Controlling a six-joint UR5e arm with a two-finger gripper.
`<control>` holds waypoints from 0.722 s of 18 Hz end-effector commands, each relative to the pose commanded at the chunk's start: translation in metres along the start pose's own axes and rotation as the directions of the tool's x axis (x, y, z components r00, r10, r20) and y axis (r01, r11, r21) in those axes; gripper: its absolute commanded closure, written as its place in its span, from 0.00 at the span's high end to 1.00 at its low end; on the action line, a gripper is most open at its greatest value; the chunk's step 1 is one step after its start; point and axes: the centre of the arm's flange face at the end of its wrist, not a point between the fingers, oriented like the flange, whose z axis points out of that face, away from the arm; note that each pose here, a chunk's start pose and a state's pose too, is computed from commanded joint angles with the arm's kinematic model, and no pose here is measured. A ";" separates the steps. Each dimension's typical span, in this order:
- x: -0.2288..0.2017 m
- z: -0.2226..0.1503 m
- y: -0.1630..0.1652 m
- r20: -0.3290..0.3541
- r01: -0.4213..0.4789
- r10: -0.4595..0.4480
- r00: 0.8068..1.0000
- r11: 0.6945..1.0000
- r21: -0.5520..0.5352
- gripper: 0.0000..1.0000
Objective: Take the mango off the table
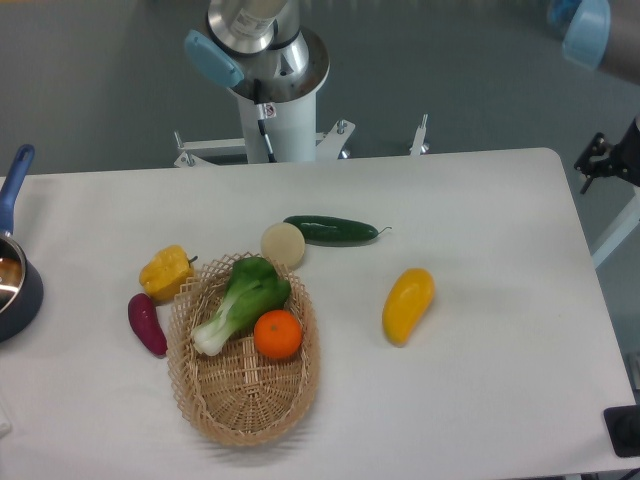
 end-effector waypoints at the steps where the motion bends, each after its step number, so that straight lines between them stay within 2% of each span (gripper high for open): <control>1: 0.000 0.000 -0.001 0.000 -0.002 0.002 1.000 1.000 0.000 1.00; 6: 0.001 -0.004 0.007 0.001 0.008 -0.008 1.000 1.000 0.001 1.00; 9: 0.006 0.010 0.016 -0.017 0.045 -0.045 0.999 0.999 -0.002 1.00; 11: 0.012 0.009 0.030 -0.022 0.116 -0.116 0.993 0.993 -0.002 1.00; 13: 0.020 0.015 0.033 -0.038 0.204 -0.204 0.978 0.979 -0.002 1.00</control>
